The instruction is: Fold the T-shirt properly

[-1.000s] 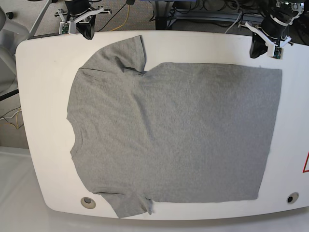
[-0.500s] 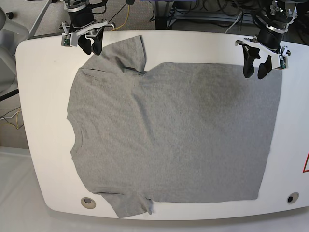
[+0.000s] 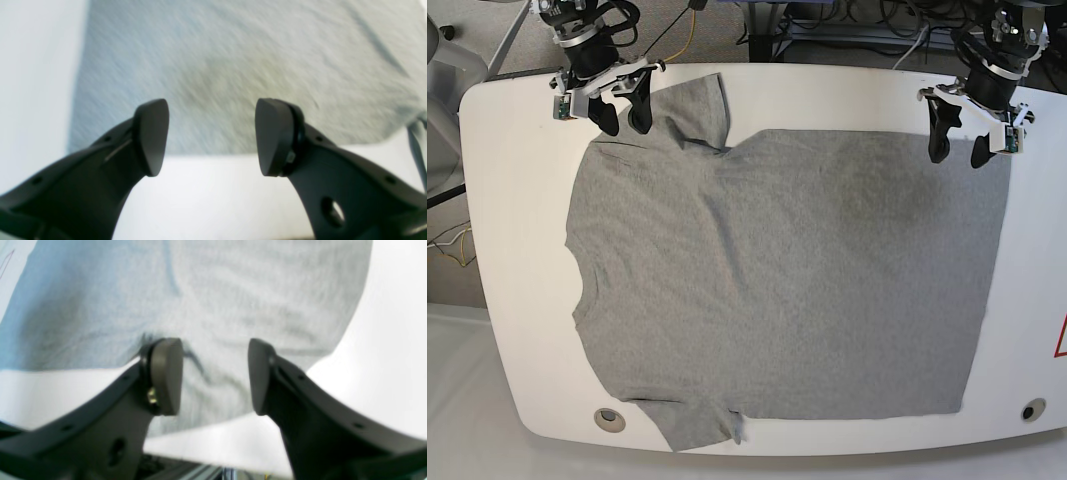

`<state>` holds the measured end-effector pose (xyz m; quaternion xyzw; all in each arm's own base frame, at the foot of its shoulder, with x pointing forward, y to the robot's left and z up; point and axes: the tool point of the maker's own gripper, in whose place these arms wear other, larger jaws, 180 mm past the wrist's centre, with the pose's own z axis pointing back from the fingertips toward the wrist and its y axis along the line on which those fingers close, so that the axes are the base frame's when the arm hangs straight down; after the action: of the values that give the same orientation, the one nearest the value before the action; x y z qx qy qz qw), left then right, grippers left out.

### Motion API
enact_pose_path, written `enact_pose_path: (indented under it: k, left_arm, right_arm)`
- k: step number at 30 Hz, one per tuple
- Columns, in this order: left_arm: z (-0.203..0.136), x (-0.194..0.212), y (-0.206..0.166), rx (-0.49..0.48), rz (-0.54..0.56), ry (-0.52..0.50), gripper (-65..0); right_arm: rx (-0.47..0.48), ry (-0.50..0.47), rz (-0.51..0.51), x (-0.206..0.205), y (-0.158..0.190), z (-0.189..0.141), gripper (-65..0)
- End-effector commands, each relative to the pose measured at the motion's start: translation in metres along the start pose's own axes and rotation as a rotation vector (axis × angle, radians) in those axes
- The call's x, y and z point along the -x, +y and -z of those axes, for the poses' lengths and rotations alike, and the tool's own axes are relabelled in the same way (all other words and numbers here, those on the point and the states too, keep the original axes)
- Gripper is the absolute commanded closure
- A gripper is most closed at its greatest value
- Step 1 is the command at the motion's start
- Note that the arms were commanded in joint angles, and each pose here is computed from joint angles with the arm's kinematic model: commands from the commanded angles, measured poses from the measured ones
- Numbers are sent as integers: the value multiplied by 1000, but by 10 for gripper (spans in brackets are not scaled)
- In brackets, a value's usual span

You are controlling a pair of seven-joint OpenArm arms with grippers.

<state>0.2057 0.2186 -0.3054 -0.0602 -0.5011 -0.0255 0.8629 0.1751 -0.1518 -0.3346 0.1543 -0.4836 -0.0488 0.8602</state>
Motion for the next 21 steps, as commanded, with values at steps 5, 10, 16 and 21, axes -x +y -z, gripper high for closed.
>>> enact_pose_path:
  k: [5,10,16,21]
  left_arm:
    - [-2,-3,17,-29,32,5,-401]
    - [-2,1,23,-26,50,21,-394]
    - [-2,4,22,-14,41,18,-388]
    - [-2,4,21,-11,44,16,-383]
  right_arm:
    - [0,-17,-37,-10,3,4,-178]
    - [-3,7,-38,-10,4,7,-178]
    - [-3,101,26,4,1,8,-206]
    - [-19,114,104,3,1,10,-219]
